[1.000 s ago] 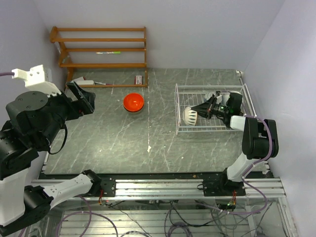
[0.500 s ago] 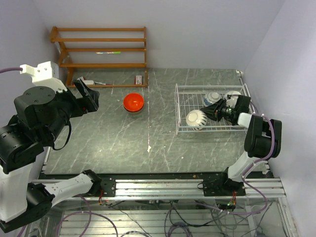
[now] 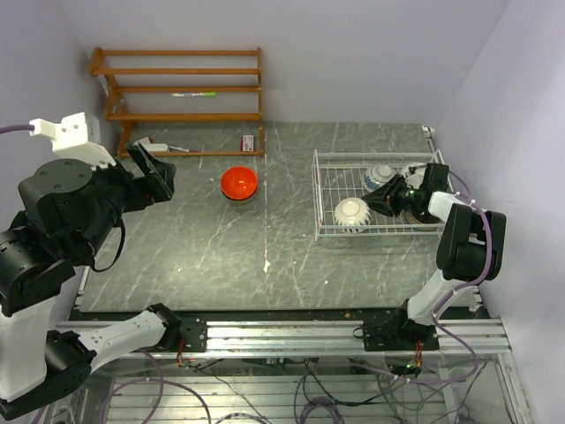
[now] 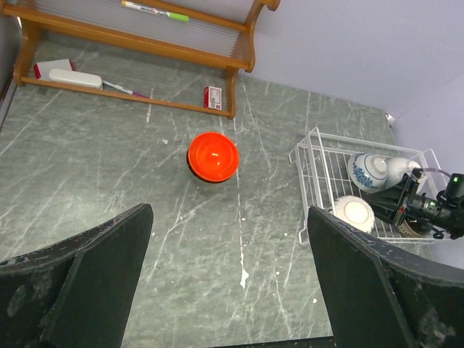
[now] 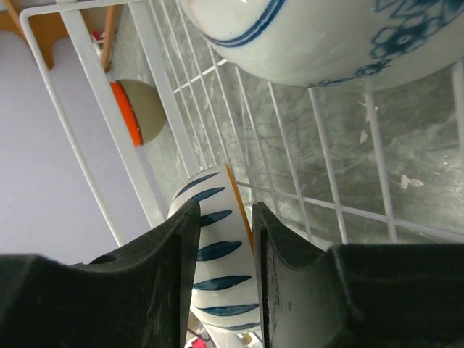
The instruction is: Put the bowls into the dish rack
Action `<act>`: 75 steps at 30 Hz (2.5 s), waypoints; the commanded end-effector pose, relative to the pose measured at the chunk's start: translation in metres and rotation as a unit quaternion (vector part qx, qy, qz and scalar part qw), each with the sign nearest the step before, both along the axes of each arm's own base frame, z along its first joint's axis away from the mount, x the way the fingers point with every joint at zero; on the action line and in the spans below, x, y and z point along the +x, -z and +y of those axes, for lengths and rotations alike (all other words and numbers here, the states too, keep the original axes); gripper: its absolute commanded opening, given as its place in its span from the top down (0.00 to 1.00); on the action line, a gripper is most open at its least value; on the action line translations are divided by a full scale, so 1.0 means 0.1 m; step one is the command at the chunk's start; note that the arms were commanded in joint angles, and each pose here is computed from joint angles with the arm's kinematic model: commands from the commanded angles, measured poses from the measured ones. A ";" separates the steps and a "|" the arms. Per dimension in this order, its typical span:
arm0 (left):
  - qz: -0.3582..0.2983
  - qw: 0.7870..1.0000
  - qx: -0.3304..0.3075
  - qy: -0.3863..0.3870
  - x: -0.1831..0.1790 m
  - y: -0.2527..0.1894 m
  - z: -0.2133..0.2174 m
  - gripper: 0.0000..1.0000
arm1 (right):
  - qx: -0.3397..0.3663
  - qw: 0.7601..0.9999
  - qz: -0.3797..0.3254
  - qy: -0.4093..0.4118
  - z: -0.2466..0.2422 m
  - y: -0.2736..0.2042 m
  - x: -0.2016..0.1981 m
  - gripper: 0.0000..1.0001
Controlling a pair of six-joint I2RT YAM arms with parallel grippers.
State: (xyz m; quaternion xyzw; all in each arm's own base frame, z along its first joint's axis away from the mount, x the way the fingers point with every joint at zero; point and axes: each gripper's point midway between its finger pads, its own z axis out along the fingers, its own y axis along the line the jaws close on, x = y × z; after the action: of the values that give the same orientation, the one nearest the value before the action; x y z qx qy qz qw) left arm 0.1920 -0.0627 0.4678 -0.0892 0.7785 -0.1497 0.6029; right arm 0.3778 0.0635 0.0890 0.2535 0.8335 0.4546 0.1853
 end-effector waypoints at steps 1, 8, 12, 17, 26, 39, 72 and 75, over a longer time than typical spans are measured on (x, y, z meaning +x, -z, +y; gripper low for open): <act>-0.012 1.000 -0.004 0.007 -0.02 -0.05 0.00 0.01 | -0.043 0.999 0.010 0.004 -0.12 0.00 0.03 0.65; -0.015 1.000 -0.009 0.006 -0.07 -0.07 0.03 0.01 | -0.094 0.995 0.010 0.009 -0.25 -0.08 0.06 0.62; -0.016 1.000 -0.012 0.005 -0.10 -0.07 0.06 0.01 | -0.130 0.991 -0.001 0.011 -0.32 -0.23 0.06 0.62; -0.017 1.000 -0.014 0.005 -0.12 -0.06 0.07 0.01 | -0.217 0.976 -0.016 -0.005 -0.32 -0.50 0.03 0.59; -0.015 1.000 -0.017 0.014 -0.10 -0.02 0.02 0.01 | -0.427 0.899 -0.004 -0.095 0.27 -0.71 -0.21 0.34; -0.010 1.000 -0.025 0.011 -0.14 0.04 0.05 0.01 | -0.527 0.838 0.030 -0.139 0.29 -0.47 -0.48 0.00; -0.008 1.000 0.000 0.001 -0.25 0.33 0.21 0.01 | -0.551 0.824 0.130 -0.027 -0.54 0.01 -0.44 0.00; -0.004 1.000 0.010 0.003 -0.24 0.37 0.21 0.01 | -0.557 0.819 0.136 -0.014 -0.62 -0.01 -0.42 0.00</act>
State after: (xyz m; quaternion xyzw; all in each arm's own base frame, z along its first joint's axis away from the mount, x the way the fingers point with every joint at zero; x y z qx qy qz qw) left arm 0.1664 -0.0455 0.4323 -0.0874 0.7784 -0.1590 0.6009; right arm 0.3284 0.0137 0.0818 0.1303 0.9739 -0.1036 0.1541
